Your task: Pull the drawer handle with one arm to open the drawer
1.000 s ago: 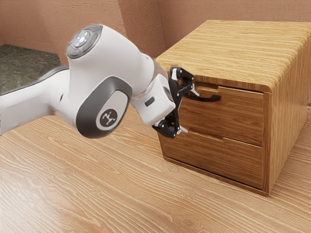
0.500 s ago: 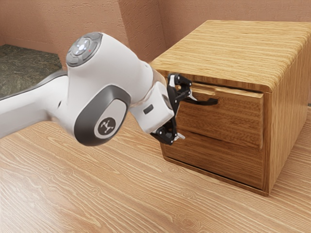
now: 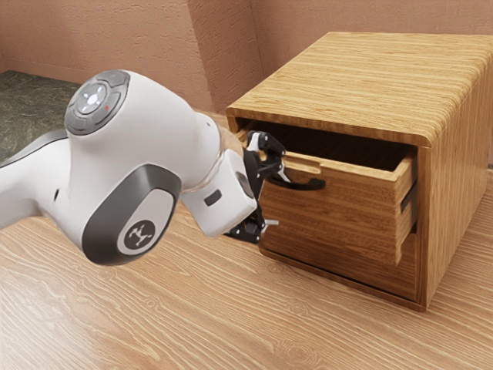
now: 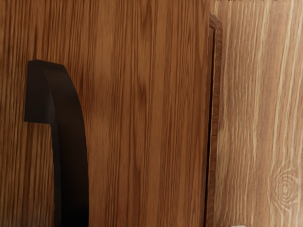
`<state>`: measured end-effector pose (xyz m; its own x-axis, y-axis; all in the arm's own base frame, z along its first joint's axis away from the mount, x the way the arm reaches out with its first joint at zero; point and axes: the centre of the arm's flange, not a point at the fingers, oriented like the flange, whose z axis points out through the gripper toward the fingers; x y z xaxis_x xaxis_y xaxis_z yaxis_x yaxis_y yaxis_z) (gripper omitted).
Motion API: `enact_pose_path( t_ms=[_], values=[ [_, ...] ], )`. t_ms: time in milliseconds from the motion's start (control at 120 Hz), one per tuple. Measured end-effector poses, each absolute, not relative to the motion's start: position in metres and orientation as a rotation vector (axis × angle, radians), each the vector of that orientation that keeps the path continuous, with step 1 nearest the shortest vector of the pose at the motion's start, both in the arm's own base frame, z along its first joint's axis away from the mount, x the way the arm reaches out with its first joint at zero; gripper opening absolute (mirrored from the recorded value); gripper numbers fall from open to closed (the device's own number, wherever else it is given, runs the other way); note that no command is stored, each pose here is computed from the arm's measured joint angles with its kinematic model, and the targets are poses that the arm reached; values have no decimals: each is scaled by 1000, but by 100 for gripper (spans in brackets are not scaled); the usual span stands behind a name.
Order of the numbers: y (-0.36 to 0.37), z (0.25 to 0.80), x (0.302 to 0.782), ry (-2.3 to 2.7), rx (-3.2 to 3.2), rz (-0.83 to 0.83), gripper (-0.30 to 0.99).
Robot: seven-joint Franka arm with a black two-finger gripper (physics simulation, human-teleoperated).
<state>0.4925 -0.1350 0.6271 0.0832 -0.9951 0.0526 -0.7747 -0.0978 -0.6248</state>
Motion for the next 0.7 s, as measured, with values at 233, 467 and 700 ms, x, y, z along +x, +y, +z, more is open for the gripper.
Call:
enact_pose_path(
  t_ms=[233,467,700],
  values=[
    [-135,620,492,1737,-1938,-677,59],
    [-133,624,494,1702,-1928,-731,38],
    [-139,628,494,1684,-1940,-787,40]
  ],
)
